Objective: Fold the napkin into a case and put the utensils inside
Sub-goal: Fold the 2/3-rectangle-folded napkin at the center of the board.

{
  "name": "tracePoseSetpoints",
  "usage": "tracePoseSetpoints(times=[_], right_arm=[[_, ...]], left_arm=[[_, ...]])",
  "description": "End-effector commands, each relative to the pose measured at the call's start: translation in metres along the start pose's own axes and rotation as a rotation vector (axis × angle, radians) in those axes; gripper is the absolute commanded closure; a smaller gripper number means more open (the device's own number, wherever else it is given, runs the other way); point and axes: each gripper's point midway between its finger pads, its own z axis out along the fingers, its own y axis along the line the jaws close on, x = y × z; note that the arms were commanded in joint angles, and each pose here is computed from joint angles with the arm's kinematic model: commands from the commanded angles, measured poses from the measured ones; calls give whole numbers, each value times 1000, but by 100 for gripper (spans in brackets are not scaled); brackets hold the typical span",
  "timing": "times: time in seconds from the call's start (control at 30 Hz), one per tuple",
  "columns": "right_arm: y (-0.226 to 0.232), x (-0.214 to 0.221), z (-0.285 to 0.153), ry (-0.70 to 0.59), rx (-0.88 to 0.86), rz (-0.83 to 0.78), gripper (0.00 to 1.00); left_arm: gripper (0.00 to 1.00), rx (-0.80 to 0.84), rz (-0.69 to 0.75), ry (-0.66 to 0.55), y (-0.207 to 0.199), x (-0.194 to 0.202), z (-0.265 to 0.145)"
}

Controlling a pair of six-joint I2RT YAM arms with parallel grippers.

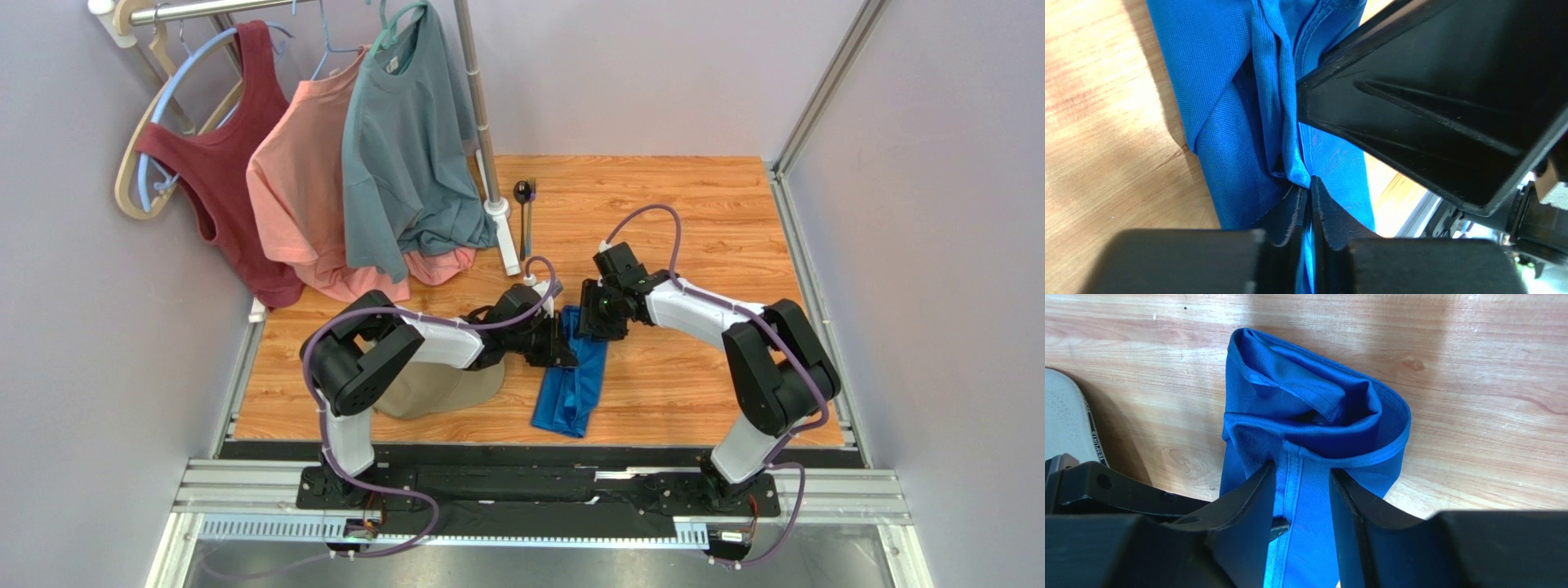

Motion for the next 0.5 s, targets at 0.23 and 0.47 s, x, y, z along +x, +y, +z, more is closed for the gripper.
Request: tracePoseSetpoints(times=[0.23, 0.47], right_arm=[[4, -22, 9, -76, 14, -30, 60], [3, -22, 6, -87, 14, -35, 80]], left_arm=[[74, -60, 81, -76, -14, -35, -34], [72, -76, 77, -85, -9, -58, -33]])
